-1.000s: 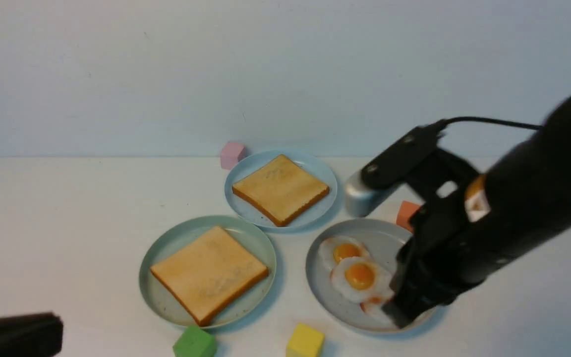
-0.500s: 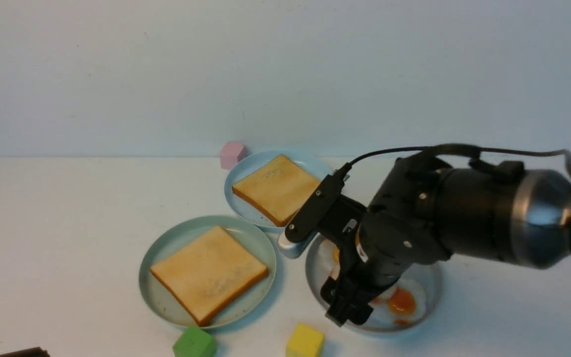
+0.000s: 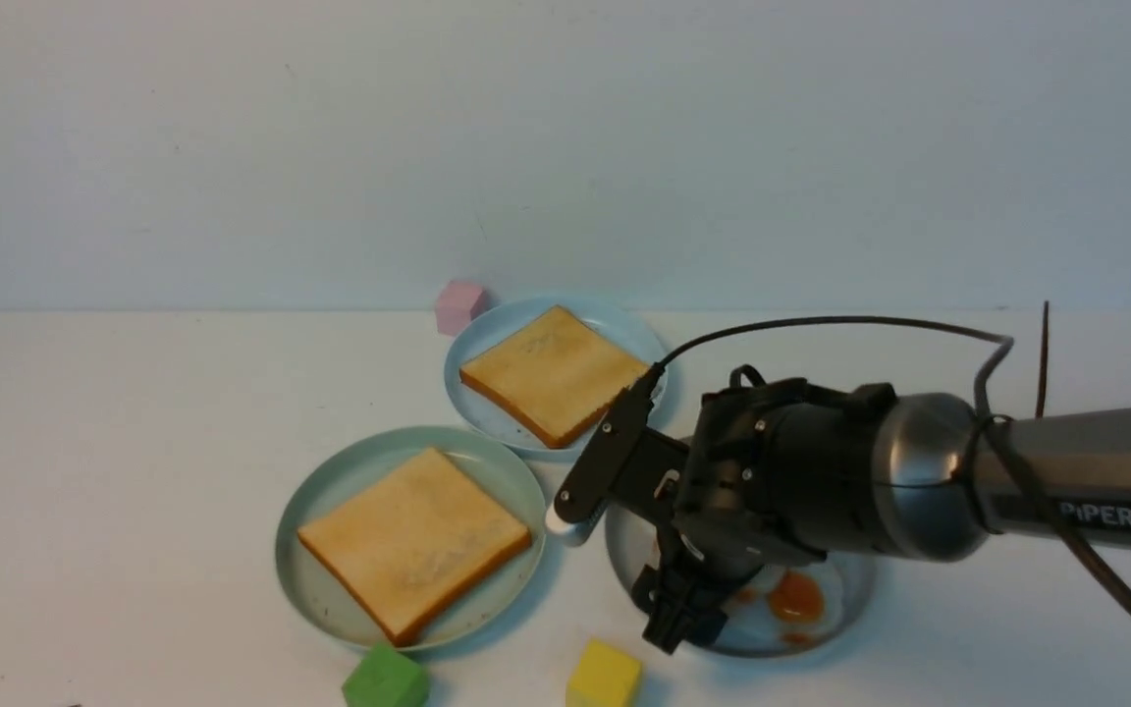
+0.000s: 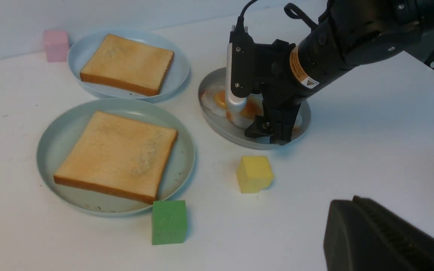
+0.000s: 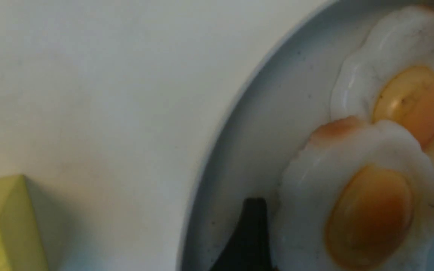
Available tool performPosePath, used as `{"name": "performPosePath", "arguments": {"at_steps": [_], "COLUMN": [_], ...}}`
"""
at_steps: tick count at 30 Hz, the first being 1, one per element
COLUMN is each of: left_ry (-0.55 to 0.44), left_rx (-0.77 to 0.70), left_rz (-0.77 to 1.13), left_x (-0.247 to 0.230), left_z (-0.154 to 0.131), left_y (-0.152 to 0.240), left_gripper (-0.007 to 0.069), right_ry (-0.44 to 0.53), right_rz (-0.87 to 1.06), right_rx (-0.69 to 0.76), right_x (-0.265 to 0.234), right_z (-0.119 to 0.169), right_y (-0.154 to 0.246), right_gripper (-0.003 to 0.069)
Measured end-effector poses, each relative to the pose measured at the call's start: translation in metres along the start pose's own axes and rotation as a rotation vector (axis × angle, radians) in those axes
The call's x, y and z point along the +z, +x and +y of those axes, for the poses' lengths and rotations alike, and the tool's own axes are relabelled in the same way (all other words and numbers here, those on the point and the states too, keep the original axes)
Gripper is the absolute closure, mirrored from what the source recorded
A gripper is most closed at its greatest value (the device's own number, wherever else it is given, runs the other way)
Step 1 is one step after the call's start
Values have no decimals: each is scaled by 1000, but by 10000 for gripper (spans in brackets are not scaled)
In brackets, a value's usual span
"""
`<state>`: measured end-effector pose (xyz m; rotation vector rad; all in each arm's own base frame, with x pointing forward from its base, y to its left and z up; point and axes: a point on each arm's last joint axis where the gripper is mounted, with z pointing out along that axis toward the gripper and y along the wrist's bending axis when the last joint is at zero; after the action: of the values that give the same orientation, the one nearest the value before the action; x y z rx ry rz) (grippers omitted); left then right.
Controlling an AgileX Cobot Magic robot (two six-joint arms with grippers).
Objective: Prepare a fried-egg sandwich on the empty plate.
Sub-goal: Use the right arm to grab a fried egg
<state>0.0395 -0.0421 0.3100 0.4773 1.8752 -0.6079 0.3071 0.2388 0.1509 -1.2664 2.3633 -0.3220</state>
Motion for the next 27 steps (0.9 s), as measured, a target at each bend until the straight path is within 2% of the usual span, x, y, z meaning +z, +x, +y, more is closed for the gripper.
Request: {"name": "performPosePath", "arguments": {"at_steps": [7,11,16,24,25,27], "left_ry": [5,11,13,15,15,15], "left_rx": [-7,-13,-14,-14,-14,-14], "left_rz": [0,1,8,21,21,21], "left_x": [0,0,0,0,0,0], "left_z": [0,-1,-1,-1,-1,-1], "left_y": [0,0,1,2,2,2], "left_gripper": [638,638,638,638,638,638], "right_ry": [6,-3,-22,-14,-11,-12], "right_rz": [-12,-4,13,52,51,44], "right_rx": [-2,12,21,-32,-30,-14], "right_x": [6,6,7,4,0,-7], "right_z": [-3,-2,0,-2,-4,-6], "right_y": [-2,-2,-1,3,3,3], "right_gripper": [12,64,220,251,279,379]}}
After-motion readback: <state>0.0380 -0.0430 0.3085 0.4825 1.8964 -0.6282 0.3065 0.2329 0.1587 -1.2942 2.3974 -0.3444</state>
